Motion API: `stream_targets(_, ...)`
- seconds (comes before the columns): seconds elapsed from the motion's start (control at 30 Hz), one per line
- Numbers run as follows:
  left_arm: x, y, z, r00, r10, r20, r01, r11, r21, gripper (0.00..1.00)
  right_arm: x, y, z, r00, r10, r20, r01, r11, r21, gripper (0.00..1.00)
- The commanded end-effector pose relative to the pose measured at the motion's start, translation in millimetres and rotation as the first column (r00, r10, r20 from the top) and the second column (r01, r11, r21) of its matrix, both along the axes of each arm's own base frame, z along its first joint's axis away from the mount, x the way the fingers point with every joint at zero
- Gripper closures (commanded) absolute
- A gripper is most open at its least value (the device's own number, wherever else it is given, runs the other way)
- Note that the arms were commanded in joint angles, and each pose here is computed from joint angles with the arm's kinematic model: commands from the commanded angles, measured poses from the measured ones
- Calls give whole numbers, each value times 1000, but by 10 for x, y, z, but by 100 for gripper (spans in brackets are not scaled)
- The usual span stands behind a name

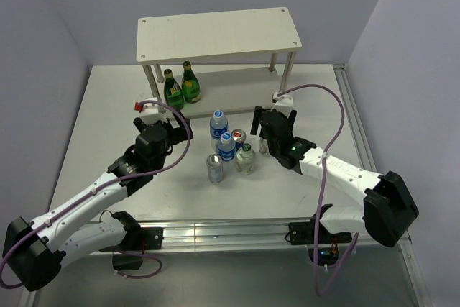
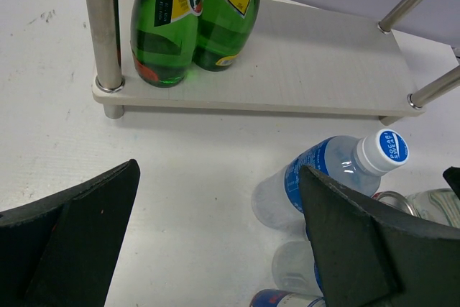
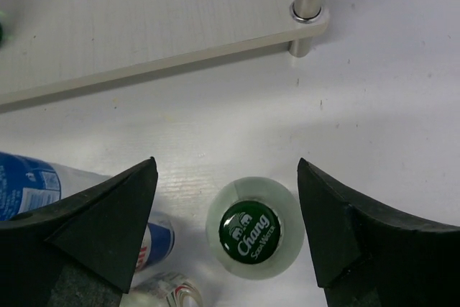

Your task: Place and organize the beverage onto the shelf

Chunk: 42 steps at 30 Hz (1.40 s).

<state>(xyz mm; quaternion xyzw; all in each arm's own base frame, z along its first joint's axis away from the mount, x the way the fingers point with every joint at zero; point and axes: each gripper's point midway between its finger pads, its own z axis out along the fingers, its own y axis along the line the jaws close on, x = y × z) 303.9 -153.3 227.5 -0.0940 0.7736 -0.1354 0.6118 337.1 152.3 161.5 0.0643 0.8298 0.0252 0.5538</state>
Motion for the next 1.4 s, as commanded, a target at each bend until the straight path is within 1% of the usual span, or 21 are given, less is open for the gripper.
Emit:
stream_targets(0.0,19,-16,80,999,6,32,-5,1000,-31,1,120,-89,84,996,-68,64,66,997,34,16)
stream_targets(0.1,16,-9,60,1000,9,28,-8,1000,-29,1,117,-115,57,995,-82,62,80,996,35,22)
stream_targets(0.17,12,-13,41,1000,8,24,-7,1000,-28,1,110,-130,56,994,-89,62,87,995,41,30)
stream_targets(0.5,22,1,-1,1000,20,10,-20,1000,-22,1,39,-191,-135,994,-111,24,110,993,32,34)
stream_targets(0.63,5,10,-26,1000,19,12,-19,999,-27,1,54,-196,-137,993,-116,28,115,993,32,51)
stream_targets(0.67,4,14,-48,1000,21,7,-21,999,-24,1,59,-187,-139,993,-117,28,116,993,32,65)
stream_targets(0.7,6,16,-52,1000,22,7,-22,999,-23,1,71,-186,-123,993,-117,29,116,993,30,72)
stream_targets(0.73,9,22,-72,1000,27,2,-27,999,-17,1,79,-190,-123,992,-120,26,119,993,22,88)
stream_targets(0.77,7,20,-84,1000,27,0,-27,1000,-15,1,94,-172,-78,993,-117,27,117,993,20,95)
stream_targets(0.8,10,28,-87,1000,30,0,-30,999,-14,1,105,-168,-48,993,-117,28,116,993,16,100)
stream_targets(0.83,11,24,-100,1000,30,-2,-30,999,-12,1,111,-172,-19,993,-117,28,117,993,8,100)
stream_targets(0.93,30,33,-137,999,37,-3,-37,999,2,1,138,-154,236,993,-110,51,109,994,16,100)
stream_targets(0.97,37,39,-144,999,43,-1,-43,999,6,1,175,-126,443,991,-112,80,109,993,38,100)
stream_targets(1.03,50,48,-176,999,50,-6,-50,999,17,1,158,-178,694,988,-117,101,115,993,28,100)
stream_targets(1.07,55,47,-187,999,51,-8,-51,998,21,1,196,-159,979,983,-120,141,113,992,55,100)
stream_targets(1.13,65,50,-189,998,55,-6,-55,998,25,1,178,-197,1277,979,-113,168,108,994,34,100)
stream_targets(1.17,68,51,-186,998,56,-5,-56,998,26,1,188,-200,1598,973,-112,202,104,993,53,100)
stream_targets(1.23,75,54,-168,998,60,-2,-59,998,21,1,217,-204,1886,969,-101,226,98,995,25,100)
stream_targets(1.27,81,56,-166,998,59,-2,-59,998,16,1,200,-214,2236,960,-102,260,93,995,44,100)
stream_targets(1.33,91,43,-138,999,51,2,-51,999,4,1,262,-199,2461,959,-89,270,91,996,4,100)
stream_targets(1.37,96,48,-143,999,53,1,-53,999,3,1,225,-232,2810,946,-93,310,89,996,27,100)
